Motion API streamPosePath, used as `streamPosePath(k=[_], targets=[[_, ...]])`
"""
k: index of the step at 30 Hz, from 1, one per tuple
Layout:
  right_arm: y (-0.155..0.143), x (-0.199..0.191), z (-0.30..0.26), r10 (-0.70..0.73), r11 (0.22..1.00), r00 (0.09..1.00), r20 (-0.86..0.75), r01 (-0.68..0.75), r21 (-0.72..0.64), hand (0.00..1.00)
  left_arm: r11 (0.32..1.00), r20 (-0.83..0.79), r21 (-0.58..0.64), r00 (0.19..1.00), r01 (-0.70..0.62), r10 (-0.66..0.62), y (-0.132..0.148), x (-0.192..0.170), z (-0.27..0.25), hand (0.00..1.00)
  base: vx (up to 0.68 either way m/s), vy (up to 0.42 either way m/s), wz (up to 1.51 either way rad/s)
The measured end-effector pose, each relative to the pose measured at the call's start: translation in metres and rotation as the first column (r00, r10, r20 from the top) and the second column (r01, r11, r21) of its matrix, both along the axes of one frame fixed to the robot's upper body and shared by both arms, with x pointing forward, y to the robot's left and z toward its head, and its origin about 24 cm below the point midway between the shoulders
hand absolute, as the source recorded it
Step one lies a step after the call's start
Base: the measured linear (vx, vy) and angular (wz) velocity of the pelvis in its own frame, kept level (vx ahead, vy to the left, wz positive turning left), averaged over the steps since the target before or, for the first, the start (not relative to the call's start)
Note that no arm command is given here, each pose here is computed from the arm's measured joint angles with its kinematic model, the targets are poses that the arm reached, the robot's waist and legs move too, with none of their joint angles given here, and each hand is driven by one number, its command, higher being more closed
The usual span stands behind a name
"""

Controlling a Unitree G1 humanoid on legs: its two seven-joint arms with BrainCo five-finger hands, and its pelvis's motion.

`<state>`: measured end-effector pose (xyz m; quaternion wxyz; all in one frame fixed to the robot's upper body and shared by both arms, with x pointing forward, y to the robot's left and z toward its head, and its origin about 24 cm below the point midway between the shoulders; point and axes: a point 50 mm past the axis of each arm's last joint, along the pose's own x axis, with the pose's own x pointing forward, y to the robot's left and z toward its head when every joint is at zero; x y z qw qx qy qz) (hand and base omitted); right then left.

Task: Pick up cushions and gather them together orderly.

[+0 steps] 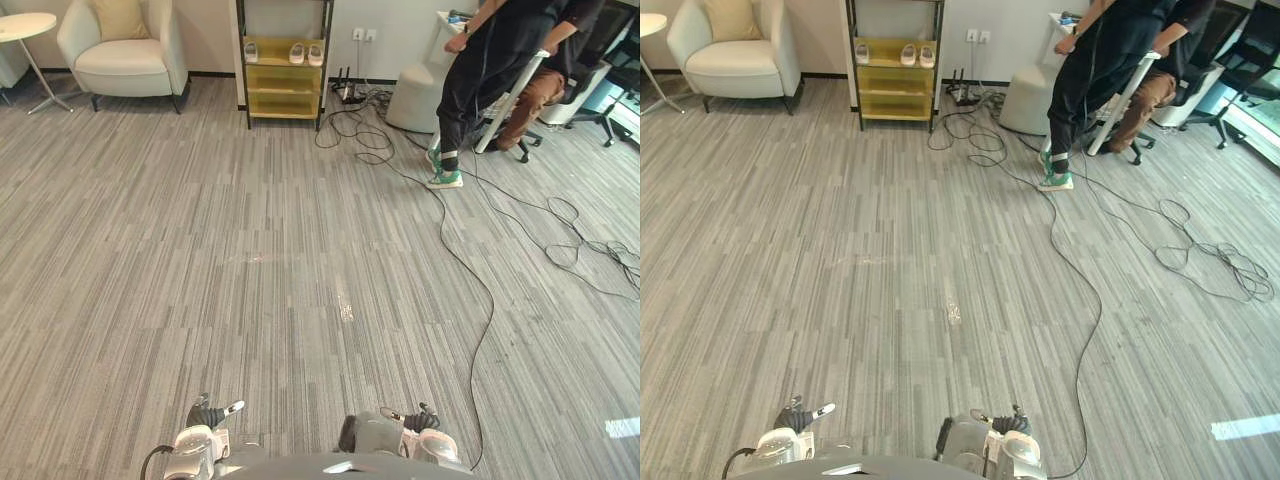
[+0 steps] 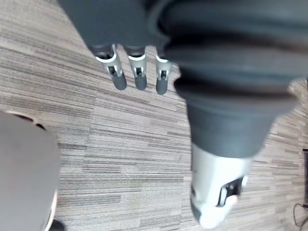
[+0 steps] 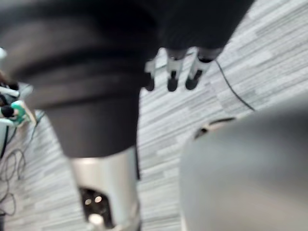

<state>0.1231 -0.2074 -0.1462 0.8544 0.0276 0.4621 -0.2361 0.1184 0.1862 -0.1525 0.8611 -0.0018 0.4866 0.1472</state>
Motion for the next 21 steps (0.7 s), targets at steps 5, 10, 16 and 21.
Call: streamPosePath(k=[5, 10, 16, 21], targets=[[0.0, 0.0, 0.0, -0.019, 1.0, 1.0, 0.003, 0.019, 0.007, 0.0, 1.0, -0.008, 0.005, 1.0, 0.024, -0.024, -0.003, 0.0, -0.001, 0.0, 0.46, -0.21, 0.44], [-0.013, 0.005, 0.005, -0.041, 0.999, 0.999, 0.024, 0.042, -0.019, 0.0, 0.998, -0.016, -0.037, 0.999, 0.042, -0.043, -0.022, -0.001, -0.003, 0.0, 0.43, -0.257, 0.43], [-0.014, -0.004, 0.001, -0.028, 0.999, 1.0, -0.012, 0.028, -0.033, 0.0, 0.998, 0.003, -0.028, 0.998, 0.062, -0.062, -0.016, 0.003, -0.001, 0.0, 0.39, -0.153, 0.22], [-0.013, -0.015, -0.004, -0.041, 0.999, 0.998, -0.057, 0.04, -0.019, 0.0, 0.996, 0.022, -0.015, 0.996, 0.087, -0.086, -0.014, 0.008, 0.002, 0.0, 0.26, 0.071, 0.0]])
